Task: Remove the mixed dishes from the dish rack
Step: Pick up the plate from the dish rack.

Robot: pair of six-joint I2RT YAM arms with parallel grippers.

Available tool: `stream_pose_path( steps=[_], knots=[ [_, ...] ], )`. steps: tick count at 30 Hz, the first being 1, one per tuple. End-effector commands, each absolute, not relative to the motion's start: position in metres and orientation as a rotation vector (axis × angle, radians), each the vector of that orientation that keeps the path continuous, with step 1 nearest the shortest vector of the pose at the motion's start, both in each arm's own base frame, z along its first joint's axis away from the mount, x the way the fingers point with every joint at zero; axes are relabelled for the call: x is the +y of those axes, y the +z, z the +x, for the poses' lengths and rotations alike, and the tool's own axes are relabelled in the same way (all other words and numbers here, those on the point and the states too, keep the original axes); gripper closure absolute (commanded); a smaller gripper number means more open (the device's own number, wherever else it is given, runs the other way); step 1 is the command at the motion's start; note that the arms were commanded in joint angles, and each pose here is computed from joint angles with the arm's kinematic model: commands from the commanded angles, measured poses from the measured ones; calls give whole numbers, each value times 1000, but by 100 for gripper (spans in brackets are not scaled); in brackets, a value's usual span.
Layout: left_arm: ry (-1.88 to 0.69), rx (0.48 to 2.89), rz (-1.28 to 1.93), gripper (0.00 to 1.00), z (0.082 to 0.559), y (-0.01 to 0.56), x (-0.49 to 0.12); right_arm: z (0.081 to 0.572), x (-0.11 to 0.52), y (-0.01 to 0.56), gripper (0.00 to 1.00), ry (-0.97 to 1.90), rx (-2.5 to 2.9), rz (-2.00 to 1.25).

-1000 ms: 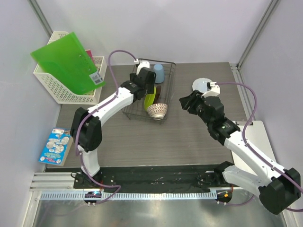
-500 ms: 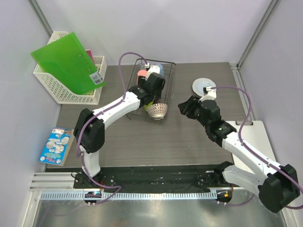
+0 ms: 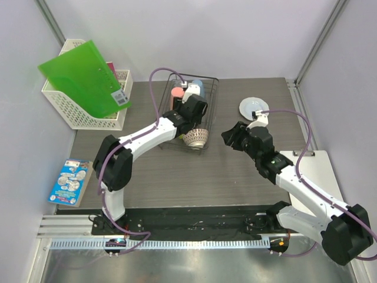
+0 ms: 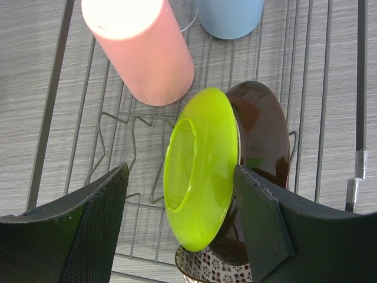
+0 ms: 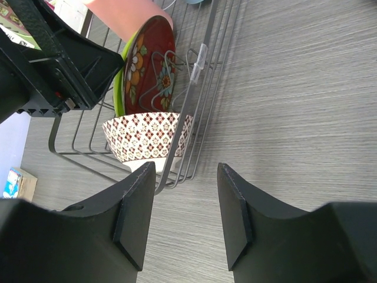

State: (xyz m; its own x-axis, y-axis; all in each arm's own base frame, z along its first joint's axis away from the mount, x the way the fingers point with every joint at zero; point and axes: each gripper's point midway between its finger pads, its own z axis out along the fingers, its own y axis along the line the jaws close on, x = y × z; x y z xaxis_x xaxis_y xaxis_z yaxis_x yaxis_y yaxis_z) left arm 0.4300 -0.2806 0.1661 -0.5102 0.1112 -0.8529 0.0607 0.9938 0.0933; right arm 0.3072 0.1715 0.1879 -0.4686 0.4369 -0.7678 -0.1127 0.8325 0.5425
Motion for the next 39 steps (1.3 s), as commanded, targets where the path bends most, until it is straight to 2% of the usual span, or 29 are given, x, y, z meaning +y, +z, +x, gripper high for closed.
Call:
stream_pose_path(
  steps=[1, 9, 13, 20, 25, 33, 39],
  knots=[
    [99, 2144, 169, 28, 415, 150, -278, 311, 174, 198, 48, 683, 1911, 239],
    [209, 2188, 196, 29, 408, 120, -262, 310, 174, 191, 48, 677, 1927, 243],
    [188, 2172, 192, 30, 405, 125, -259, 308, 173, 190, 49, 673, 1928, 242],
    [111, 2152, 226, 22, 399, 140, -263, 308, 173, 187, 49, 673, 1934, 246],
    [146, 2181, 261, 20, 399, 127, -263, 308, 174, 186, 48, 673, 1938, 242],
    [237, 2237, 310, 28, 403, 97, -262, 308, 174, 183, 49, 670, 1948, 242],
    [268, 2235, 317, 29, 406, 90, -261, 308, 173, 180, 49, 661, 1954, 240]
  ],
)
